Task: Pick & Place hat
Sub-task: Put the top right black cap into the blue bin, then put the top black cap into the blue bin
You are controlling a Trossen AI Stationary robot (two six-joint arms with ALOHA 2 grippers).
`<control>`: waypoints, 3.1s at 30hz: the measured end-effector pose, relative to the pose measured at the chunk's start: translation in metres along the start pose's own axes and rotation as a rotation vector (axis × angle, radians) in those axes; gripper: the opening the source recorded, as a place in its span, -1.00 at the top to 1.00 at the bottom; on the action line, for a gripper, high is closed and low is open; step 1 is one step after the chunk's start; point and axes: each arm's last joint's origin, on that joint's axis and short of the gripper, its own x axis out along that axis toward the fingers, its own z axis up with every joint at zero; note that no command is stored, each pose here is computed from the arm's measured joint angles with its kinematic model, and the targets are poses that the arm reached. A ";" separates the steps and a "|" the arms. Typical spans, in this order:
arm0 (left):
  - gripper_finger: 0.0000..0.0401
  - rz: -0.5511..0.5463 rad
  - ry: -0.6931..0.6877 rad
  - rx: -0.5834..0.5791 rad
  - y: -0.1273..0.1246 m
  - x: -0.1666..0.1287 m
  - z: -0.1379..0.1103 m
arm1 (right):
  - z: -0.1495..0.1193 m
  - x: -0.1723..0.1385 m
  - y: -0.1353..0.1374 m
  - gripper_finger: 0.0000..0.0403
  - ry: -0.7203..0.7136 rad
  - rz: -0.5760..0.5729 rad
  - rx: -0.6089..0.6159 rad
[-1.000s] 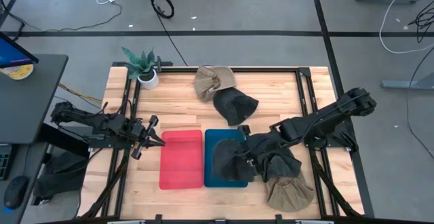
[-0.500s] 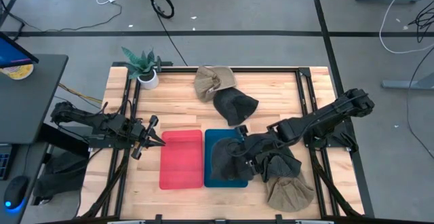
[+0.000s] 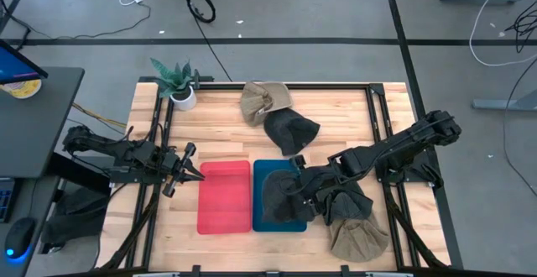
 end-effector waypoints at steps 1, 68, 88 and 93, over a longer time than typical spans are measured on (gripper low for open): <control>0.83 0.000 0.000 0.000 0.000 0.000 0.000 | 0.000 0.003 0.000 0.98 0.003 0.001 -0.015; 0.83 0.000 -0.002 0.000 0.000 0.000 0.000 | -0.027 0.069 -0.030 0.79 0.138 0.026 0.063; 0.83 -0.003 -0.001 0.000 0.000 0.000 0.000 | -0.023 0.004 -0.038 0.10 0.280 -0.104 0.286; 0.83 -0.003 0.001 0.000 0.000 0.000 0.000 | -0.029 -0.011 -0.037 -0.03 0.351 -0.122 0.393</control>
